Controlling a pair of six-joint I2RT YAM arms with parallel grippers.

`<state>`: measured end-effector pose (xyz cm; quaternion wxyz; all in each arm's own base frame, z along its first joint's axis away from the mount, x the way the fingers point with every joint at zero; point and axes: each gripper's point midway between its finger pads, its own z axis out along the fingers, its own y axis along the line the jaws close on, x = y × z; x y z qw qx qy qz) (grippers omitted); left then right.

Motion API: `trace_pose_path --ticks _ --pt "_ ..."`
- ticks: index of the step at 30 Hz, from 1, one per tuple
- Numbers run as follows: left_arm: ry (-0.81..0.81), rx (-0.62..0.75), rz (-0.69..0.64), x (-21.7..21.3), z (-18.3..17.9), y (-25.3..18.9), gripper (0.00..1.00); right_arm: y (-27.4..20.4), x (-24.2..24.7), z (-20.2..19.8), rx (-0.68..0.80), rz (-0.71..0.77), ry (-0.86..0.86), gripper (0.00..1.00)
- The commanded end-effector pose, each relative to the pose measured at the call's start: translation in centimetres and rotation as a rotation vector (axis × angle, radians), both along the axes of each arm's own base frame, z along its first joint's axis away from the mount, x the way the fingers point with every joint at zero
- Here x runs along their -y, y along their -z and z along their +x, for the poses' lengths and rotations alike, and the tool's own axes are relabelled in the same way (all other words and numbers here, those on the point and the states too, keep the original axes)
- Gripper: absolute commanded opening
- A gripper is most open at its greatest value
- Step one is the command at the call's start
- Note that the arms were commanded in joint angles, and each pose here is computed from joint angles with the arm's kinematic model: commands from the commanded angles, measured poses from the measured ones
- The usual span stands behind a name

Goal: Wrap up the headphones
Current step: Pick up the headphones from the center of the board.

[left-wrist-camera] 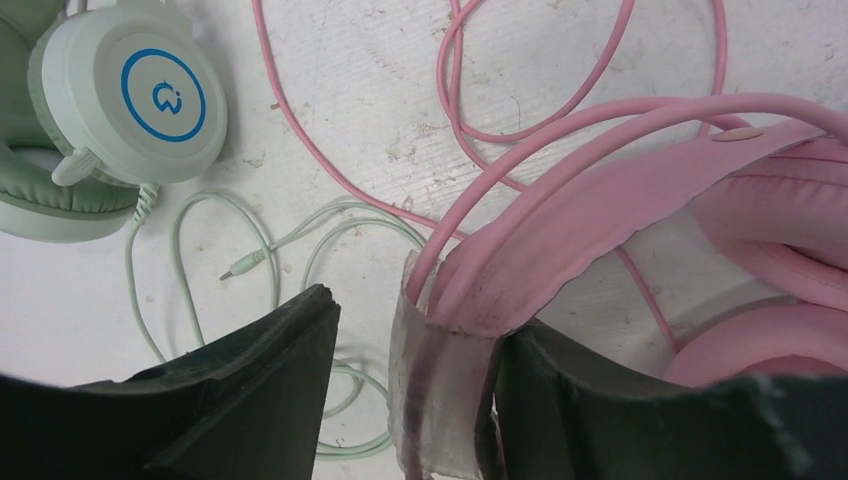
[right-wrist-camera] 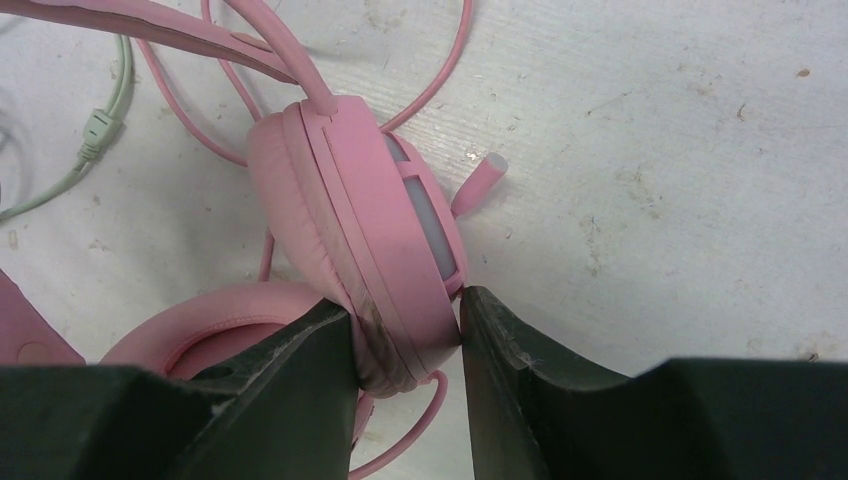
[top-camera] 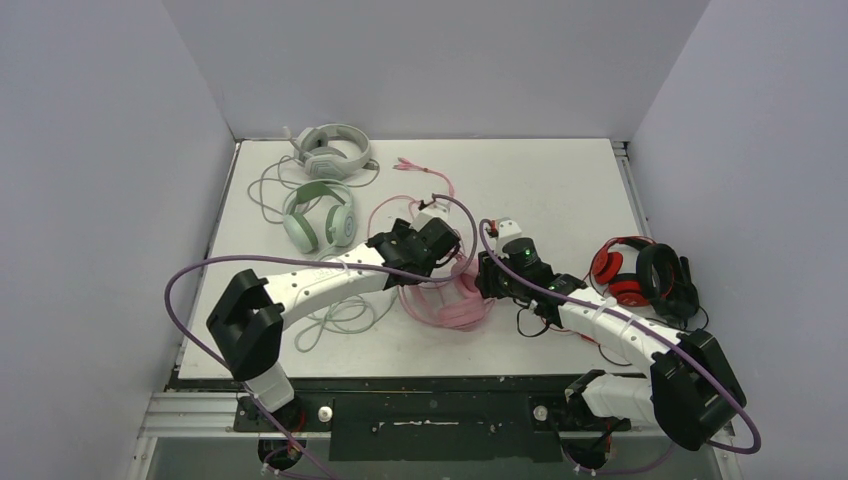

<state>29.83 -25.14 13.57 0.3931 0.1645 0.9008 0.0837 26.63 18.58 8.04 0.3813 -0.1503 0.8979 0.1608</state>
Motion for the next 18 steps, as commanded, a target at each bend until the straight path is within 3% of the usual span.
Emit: trace_pose_path --ticks 1,8,10,18 --pt "-0.029 0.017 0.056 -0.6 0.5 -0.8 0.49 -3.4 -2.1 1.6 0.089 0.100 -0.019 0.37" --pt "-0.031 0.006 0.064 -0.5 0.5 -0.6 0.22 -3.9 -2.4 1.6 0.091 0.111 -0.022 0.39" --pt "-0.033 0.008 0.062 -0.5 0.5 -0.7 0.00 -4.2 -2.4 1.6 0.097 0.120 -0.020 0.40" --pt "-0.067 0.045 0.004 -1.0 0.4 -1.5 0.00 -6.7 -1.2 1.3 0.186 0.163 0.025 0.63"
